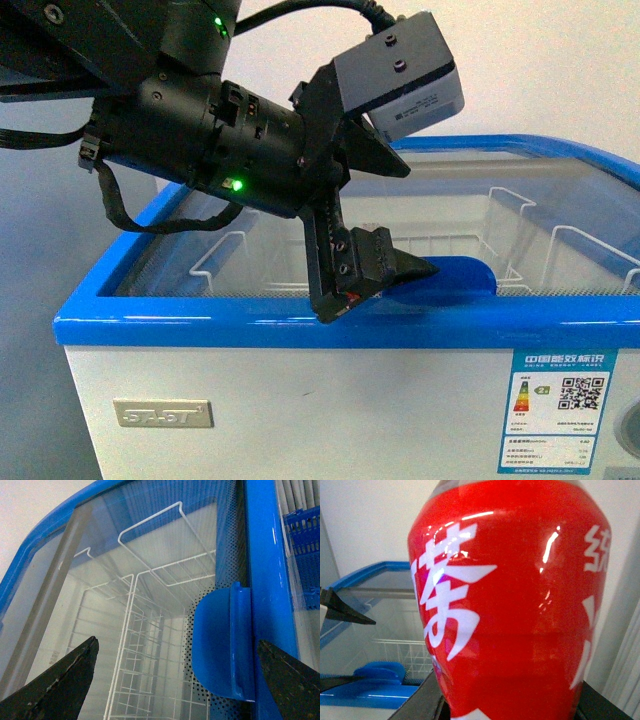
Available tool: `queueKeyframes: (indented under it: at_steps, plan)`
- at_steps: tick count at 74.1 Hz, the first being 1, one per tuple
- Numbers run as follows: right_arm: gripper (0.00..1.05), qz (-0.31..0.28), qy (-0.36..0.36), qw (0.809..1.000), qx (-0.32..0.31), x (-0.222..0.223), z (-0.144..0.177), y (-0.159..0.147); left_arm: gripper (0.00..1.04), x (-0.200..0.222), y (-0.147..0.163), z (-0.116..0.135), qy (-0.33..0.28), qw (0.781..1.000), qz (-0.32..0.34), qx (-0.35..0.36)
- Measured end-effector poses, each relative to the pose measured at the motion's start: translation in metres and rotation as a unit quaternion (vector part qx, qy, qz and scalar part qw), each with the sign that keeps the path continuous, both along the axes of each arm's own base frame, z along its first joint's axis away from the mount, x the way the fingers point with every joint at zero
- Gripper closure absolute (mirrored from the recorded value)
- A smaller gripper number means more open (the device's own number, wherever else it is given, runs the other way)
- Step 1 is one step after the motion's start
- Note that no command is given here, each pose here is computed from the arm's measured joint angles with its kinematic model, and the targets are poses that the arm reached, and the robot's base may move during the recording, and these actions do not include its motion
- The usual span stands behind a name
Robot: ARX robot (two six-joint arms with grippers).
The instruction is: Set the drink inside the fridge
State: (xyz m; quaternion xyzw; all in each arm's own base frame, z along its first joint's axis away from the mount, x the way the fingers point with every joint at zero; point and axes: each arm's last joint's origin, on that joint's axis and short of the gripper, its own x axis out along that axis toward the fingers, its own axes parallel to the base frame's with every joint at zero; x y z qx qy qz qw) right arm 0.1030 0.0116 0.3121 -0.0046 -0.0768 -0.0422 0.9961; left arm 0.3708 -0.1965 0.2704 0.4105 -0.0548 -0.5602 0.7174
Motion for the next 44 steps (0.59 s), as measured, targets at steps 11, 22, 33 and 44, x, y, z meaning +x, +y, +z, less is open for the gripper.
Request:
queueKeyframes:
  at_steps: [11, 22, 33, 44]
  plan:
    - [0.67, 0.000, 0.000, 1.000, 0.000, 0.000, 0.000, 0.000, 0.08, 0.005, -0.007, -0.005, 0.010, 1.000, 0.001, 0.009]
    - [0.67, 0.000, 0.000, 1.000, 0.000, 0.000, 0.000, 0.000, 0.08, 0.015, -0.012, -0.004, 0.003, 1.000, 0.005, 0.009]
    - [0.67, 0.000, 0.000, 1.000, 0.000, 0.000, 0.000, 0.000, 0.08, 0.024, -0.019, -0.009, 0.007, 1.000, 0.004, 0.010]
    - [0.67, 0.000, 0.000, 1.000, 0.000, 0.000, 0.000, 0.000, 0.08, 0.040, -0.031, -0.008, -0.008, 1.000, 0.017, 0.006]
